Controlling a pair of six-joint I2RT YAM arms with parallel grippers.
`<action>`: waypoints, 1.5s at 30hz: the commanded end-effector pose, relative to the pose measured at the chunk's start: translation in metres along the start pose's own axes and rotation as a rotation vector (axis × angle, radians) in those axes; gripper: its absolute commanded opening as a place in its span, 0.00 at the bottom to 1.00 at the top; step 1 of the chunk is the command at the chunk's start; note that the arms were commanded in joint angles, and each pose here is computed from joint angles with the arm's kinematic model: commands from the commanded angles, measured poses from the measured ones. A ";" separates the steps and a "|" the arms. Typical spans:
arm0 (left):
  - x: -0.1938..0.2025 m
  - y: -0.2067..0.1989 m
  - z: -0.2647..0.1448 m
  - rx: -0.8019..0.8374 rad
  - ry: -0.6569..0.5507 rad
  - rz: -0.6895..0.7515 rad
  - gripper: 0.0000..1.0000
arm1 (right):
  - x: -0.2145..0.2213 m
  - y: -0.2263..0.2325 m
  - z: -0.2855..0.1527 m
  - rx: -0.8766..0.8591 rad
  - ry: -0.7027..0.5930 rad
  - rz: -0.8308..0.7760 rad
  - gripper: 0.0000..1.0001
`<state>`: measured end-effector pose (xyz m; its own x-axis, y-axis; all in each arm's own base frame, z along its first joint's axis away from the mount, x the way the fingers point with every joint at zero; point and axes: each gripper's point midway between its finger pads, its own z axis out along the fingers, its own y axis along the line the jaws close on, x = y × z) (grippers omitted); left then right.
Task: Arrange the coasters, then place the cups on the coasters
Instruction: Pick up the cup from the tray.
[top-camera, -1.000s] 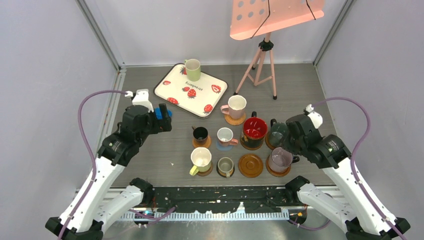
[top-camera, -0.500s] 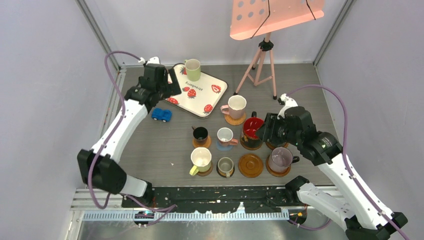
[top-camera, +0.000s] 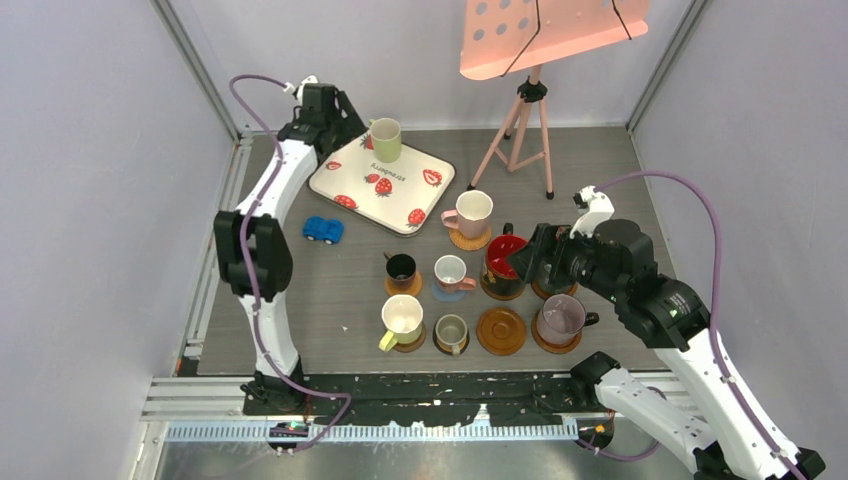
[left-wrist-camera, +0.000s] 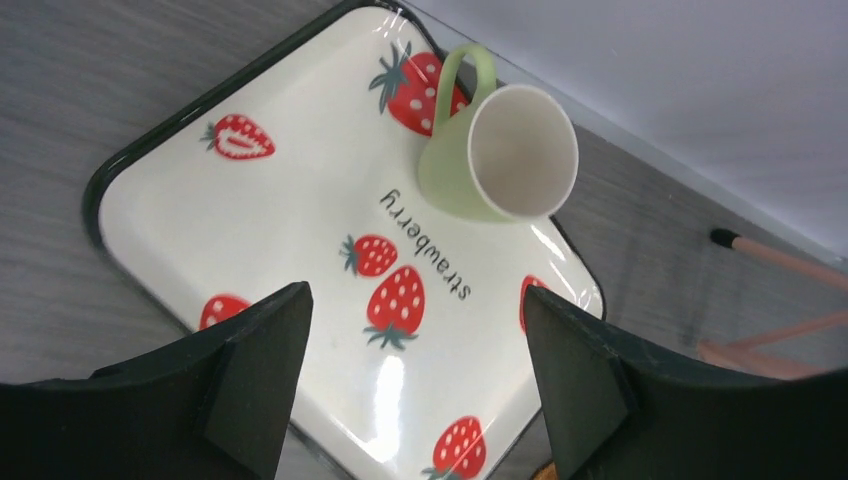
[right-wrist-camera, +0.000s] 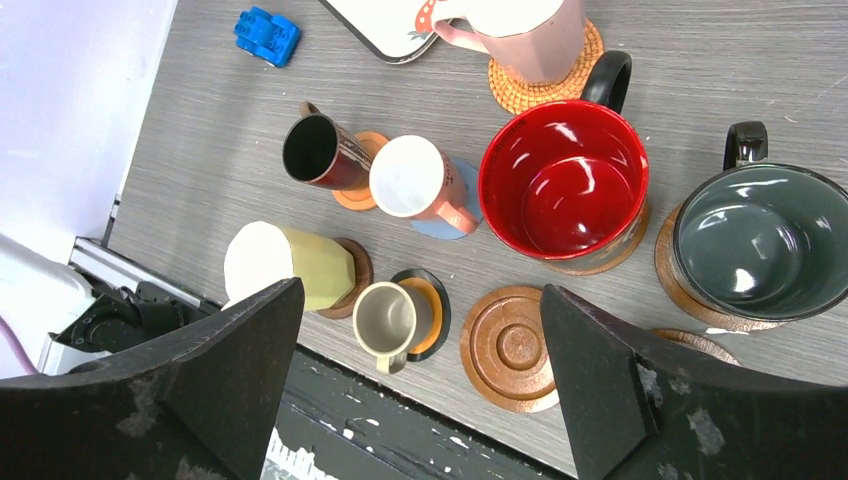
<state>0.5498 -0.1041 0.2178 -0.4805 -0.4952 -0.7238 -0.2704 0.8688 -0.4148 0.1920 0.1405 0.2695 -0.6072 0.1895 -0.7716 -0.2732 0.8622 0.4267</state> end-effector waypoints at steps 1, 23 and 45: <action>-0.027 -0.038 0.027 0.119 -0.039 -0.075 0.79 | -0.020 0.011 -0.006 -0.032 -0.056 0.006 0.96; 0.017 -0.030 0.116 0.157 0.092 -0.170 0.60 | -0.011 -0.022 0.001 0.150 -0.028 0.035 0.96; 0.054 -0.017 0.123 0.135 0.216 -0.150 0.46 | -0.009 -0.022 -0.010 0.143 -0.056 0.077 0.96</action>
<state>0.6323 -0.1459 0.1305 -0.5938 -0.5996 -0.5366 -0.2459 0.7702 -0.5885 0.1945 0.1156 0.2625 -0.6053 0.2522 -0.7550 -0.1170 0.9100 0.3978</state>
